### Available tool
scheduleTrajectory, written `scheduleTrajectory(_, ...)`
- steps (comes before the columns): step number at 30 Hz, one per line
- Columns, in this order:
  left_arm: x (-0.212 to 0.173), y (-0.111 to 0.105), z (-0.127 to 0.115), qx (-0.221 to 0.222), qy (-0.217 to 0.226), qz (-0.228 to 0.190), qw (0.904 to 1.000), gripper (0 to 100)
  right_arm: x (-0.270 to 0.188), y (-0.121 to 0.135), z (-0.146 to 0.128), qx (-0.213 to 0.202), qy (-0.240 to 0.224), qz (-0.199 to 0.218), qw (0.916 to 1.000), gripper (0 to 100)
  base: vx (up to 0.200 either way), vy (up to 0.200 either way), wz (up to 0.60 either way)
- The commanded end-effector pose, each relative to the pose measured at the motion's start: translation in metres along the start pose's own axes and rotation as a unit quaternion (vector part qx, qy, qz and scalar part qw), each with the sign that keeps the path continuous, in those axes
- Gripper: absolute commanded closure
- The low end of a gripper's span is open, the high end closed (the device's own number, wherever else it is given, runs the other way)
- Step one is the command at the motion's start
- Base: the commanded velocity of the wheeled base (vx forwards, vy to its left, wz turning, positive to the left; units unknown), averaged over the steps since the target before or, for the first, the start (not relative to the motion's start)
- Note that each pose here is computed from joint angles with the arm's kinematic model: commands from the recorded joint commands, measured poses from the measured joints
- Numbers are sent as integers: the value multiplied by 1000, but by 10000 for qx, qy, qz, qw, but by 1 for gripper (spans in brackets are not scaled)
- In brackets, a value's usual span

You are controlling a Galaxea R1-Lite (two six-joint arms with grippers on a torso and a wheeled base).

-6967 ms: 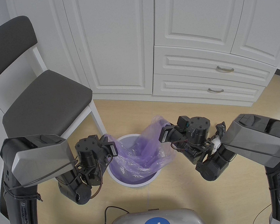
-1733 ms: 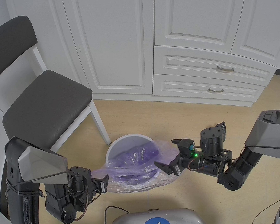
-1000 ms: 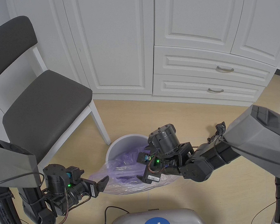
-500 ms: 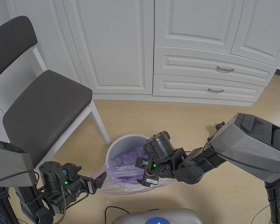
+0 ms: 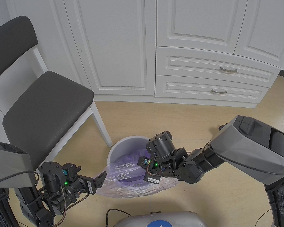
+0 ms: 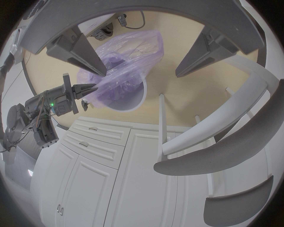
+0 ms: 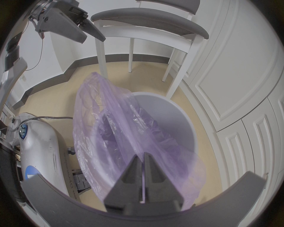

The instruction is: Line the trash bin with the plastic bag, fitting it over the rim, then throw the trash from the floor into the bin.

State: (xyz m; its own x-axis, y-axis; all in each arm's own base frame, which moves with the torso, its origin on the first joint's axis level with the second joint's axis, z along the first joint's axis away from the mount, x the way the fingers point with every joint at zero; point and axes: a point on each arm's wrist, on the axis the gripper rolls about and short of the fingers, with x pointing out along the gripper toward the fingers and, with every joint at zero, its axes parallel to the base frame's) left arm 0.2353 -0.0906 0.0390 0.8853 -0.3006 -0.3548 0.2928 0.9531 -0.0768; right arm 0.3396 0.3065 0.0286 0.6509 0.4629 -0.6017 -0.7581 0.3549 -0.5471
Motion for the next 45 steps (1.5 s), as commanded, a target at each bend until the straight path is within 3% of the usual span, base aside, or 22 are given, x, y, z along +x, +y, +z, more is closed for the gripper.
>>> scheduleTrajectory(1,3,0,3,-15,-83,16,10000,0,-1,-31,30,118,-525,-501,9973,100,0,0,0)
scheduleTrajectory(8,6,2,6,-50,-172,66,9998,0,29,-40,42,690,-608,-989,9908,100,0,0,0)
scheduleTrajectory(13,7,4,7,-72,-198,92,9997,0,64,-40,51,1595,-728,-1742,9690,100,0,0,0)
scheduleTrajectory(15,7,4,8,-72,-205,91,9997,0,85,-27,39,1982,-751,-2024,9561,100,0,0,0)
scheduleTrajectory(18,8,4,8,-72,-213,91,9997,0,93,-24,35,2079,-1102,-2260,9453,100,0,0,0)
scheduleTrajectory(26,10,4,8,-65,-220,90,9997,0,99,-22,33,2399,-2337,-2861,8978,100,0,0,0)
scheduleTrajectory(29,11,3,7,-54,-205,85,9997,0,96,-23,36,2513,-2576,-2917,8863,100,0,0,0)
scheduleTrajectory(33,12,2,3,-33,-119,72,9999,0,94,-24,38,2547,-2756,-2936,8792,100,0,0,0)
scheduleTrajectory(34,13,2,2,-24,-96,74,9999,0,92,-25,39,2556,-2826,-2942,8765,0,0,0,0)
scheduleTrajectory(38,17,3,-2,-24,-13,89,10000,0,80,-25,52,2578,-3327,-3039,8547,0,0,0,0)
scheduleTrajectory(39,17,3,-2,-24,-13,89,10000,0,79,-26,54,2570,-3363,-3055,8530,0,0,0,0)
scheduleTrajectory(41,21,3,-6,-15,45,204,9998,0,62,-24,57,2386,-3240,-2938,8670,0,0,0,0)
scheduleTrajectory(42,23,3,-8,-1,77,277,9996,0,50,-24,58,2319,-3116,-2788,8783,0,0,0,0)
scheduleTrajectory(43,26,2,-11,15,121,368,9992,0,34,-21,58,2210,-2947,-2515,8950,0,0,0,0)
scheduleTrajectory(44,27,2,-12,19,125,399,9991,0,28,-21,57,2167,-2865,-2402,9018,0,0,0,0)
scheduleTrajectory(45,30,2,-14,29,145,503,9986,0,8,-20,55,2038,-2580,-2018,9226,0,0,0,0)
